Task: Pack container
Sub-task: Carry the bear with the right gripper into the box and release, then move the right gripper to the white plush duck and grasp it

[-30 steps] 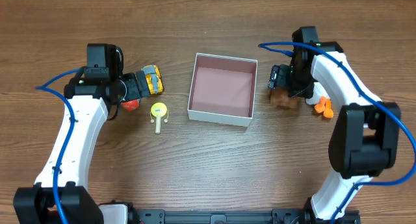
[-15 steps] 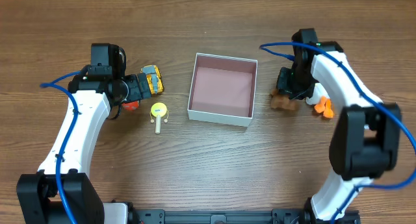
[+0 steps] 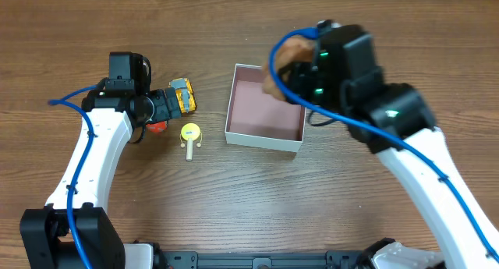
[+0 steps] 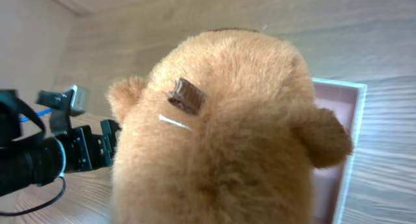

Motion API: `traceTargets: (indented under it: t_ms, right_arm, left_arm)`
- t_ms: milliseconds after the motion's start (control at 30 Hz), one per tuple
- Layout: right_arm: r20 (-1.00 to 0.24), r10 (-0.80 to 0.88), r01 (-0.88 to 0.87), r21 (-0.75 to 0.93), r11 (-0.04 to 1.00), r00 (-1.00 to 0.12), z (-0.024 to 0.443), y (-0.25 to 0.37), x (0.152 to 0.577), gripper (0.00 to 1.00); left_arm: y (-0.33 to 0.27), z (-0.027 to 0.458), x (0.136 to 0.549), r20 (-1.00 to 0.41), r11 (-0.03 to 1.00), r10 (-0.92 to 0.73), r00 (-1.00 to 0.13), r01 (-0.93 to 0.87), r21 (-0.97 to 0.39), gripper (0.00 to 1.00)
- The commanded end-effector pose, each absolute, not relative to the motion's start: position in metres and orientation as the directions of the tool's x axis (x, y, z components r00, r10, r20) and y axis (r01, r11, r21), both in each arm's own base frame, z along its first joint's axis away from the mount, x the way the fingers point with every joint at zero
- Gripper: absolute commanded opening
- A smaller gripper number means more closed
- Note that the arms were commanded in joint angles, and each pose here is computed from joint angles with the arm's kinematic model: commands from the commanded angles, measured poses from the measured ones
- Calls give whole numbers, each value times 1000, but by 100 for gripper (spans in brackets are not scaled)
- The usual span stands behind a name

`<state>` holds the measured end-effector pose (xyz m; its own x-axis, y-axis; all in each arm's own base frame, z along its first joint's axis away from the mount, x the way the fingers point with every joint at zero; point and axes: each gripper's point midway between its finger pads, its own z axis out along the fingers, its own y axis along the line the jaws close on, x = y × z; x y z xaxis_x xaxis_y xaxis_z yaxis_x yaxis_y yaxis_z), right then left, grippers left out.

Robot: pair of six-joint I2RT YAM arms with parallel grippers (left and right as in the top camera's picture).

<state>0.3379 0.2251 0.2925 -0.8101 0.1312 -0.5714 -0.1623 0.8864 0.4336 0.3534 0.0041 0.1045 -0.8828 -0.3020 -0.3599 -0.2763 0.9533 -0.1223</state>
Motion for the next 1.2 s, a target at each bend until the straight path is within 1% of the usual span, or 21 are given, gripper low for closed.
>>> traceTargets:
  t_ms: [0, 133, 267, 367, 433, 500, 533, 600, 633, 700, 833, 900, 1000, 1167]
  right_arm:
    - [-501, 115, -80, 352, 933, -858, 229, 248, 355, 24]
    - [-426, 101, -35, 299, 953, -899, 169, 262, 373, 25]
    - [-368, 82, -21, 267, 964, -926, 119, 272, 384, 29]
    - [-347, 75, -15, 250, 968, -935, 98, 275, 388, 34]
    - [-342, 74, -14, 246, 969, -937, 91, 276, 389, 39]
    - [-341, 70, -16, 244, 970, -937, 88, 277, 390, 41]
    - [-342, 68, -18, 242, 970, -937, 87, 277, 390, 46]
    - [-349, 40, -48, 238, 970, -936, 88, 278, 391, 61]
    - [-358, -4, -95, 238, 967, -934, 90, 281, 390, 65]
    - [-368, -48, -145, 240, 960, -928, 94, 285, 390, 68]
    - [-396, -63, -170, 242, 955, -916, 109, 285, 392, 70]
    - [-416, -75, -189, 239, 952, -906, 121, 284, 393, 72]
    - [-460, -85, -211, 231, 950, -884, 150, 278, 394, 75]
    - [-530, -5, -123, 188, 974, -848, 214, 231, 397, 76]
  left_arm:
    - [0, 111, 360, -375, 956, -292, -880, -260, -135, 100]
    - [0, 111, 360, -375, 956, -292, -880, -260, -135, 100]
    - [0, 111, 360, -375, 956, -292, -880, -260, -135, 100]
    - [0, 111, 360, -375, 956, -292, -880, -260, -135, 100]
    - [0, 111, 360, -375, 956, -292, -880, -260, -135, 100]
    - [0, 111, 360, -375, 956, -292, -880, -260, -135, 100]
    - [0, 111, 360, -375, 956, -291, -880, -259, -135, 100]
    - [0, 111, 360, -375, 956, -292, -880, -260, -135, 100]
    - [0, 111, 360, -375, 956, -292, -880, -260, -135, 100]
    - [0, 111, 360, -375, 956, -292, -880, -260, -135, 100]
    - [0, 111, 360, -375, 956, -292, -880, -260, -135, 100]
    - [0, 111, 360, -375, 956, -292, -880, -260, -135, 100]
    - [0, 111, 360, -375, 956, -292, -880, -260, -135, 100]
    - [0, 111, 360, -375, 956, -292, -880, -260, -135, 100]
